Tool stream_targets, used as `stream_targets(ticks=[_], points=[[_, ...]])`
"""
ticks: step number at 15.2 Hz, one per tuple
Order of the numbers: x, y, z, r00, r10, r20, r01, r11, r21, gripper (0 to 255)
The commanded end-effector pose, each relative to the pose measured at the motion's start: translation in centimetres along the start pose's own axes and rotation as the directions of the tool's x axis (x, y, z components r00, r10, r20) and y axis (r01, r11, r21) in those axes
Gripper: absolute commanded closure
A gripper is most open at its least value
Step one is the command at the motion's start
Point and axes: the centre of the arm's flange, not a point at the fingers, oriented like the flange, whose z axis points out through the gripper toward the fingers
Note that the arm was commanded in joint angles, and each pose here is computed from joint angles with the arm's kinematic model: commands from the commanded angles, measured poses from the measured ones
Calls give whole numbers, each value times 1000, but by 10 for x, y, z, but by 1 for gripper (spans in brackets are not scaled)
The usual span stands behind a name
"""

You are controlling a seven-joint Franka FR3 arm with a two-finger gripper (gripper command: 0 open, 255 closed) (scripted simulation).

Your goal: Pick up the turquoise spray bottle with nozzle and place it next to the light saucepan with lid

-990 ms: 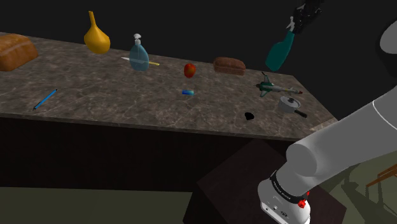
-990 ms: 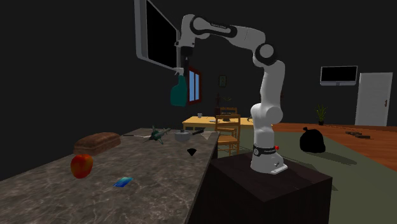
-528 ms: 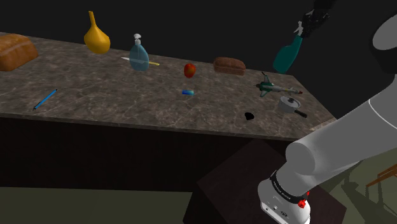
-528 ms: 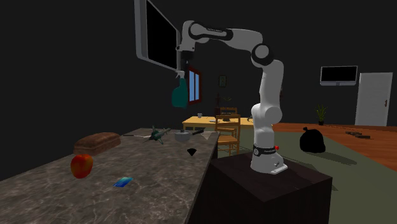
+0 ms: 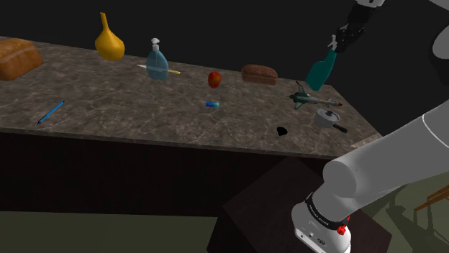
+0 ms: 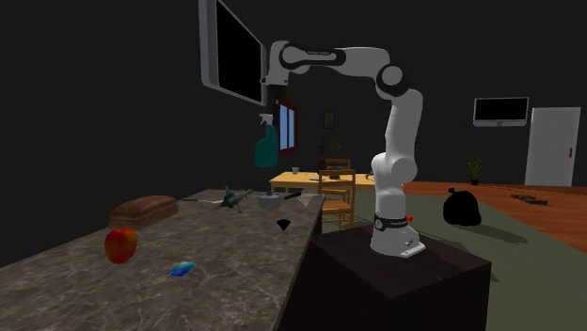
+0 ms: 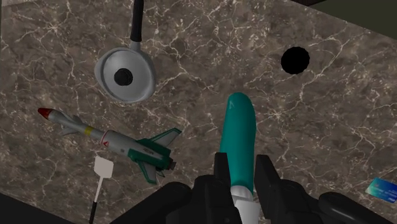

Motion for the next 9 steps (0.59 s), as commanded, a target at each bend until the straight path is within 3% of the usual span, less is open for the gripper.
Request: stream_targets(ticks=[1, 9], points=[[-1, -1, 10, 1000, 0, -1, 0, 1000, 0, 255], [-4, -5, 52, 1000, 0, -1, 0, 1000, 0, 255]])
